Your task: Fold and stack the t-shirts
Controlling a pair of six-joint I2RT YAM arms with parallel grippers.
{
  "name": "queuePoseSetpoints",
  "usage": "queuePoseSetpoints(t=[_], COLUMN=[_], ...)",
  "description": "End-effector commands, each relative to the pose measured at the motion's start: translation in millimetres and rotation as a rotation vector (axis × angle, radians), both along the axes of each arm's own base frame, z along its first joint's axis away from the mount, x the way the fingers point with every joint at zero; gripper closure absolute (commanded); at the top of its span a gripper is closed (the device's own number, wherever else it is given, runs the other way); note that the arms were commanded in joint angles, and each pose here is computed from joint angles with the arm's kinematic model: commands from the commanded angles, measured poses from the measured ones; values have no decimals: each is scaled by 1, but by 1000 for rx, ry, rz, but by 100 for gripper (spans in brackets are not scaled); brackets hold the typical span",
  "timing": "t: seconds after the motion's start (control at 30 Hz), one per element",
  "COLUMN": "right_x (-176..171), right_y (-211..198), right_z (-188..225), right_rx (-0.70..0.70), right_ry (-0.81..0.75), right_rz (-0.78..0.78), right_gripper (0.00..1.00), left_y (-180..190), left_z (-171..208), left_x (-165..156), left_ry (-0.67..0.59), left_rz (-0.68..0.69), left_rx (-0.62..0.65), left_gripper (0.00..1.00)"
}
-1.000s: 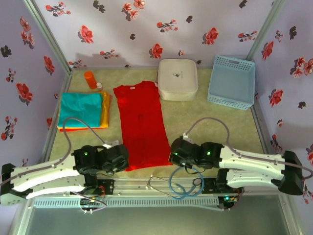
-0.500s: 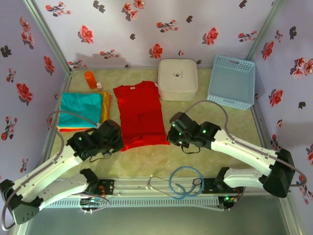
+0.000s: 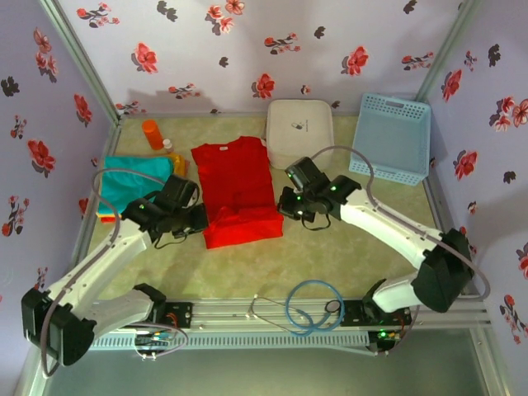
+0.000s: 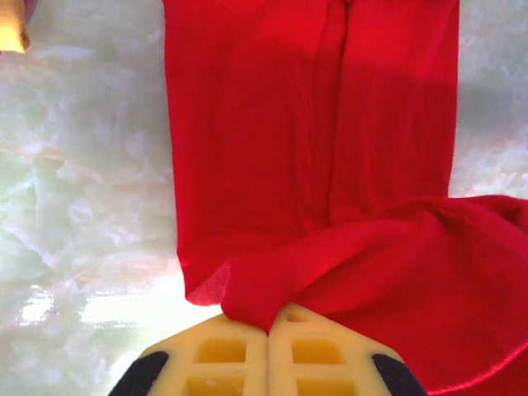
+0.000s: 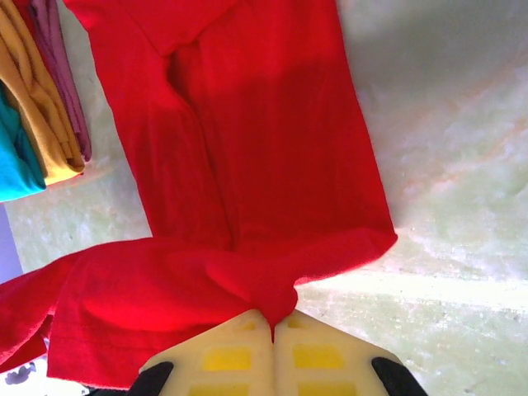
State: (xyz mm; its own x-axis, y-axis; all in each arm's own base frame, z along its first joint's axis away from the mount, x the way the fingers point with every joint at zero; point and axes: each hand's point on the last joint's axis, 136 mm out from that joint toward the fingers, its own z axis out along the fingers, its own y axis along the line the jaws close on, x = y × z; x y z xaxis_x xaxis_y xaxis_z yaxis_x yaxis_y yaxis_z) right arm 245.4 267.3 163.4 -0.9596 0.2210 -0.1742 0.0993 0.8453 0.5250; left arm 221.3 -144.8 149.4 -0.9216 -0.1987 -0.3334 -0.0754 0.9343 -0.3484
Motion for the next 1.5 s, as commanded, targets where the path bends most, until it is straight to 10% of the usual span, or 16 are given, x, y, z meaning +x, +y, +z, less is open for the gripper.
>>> queuePoseSetpoints(t=[0.0, 0.97, 1.23, 1.47], right_x=[10, 114, 152, 142], right_y=[-6, 16, 21, 16], right_z=[-1, -79, -83, -38], right_rx=[-33, -11, -82, -73], right_ry=[5, 165, 128, 17], right_rz=[28, 85, 61, 57], right_gripper=[100, 100, 33, 26], left_y=[4, 15, 36, 36], left_z=[9, -59, -58, 10], left_x=[15, 112, 154, 142], left_ry=[-49, 47, 76, -20], left_rz=[-44, -71, -33, -30], left_rx=[26, 62, 74, 44], left_gripper=[100, 100, 45, 43])
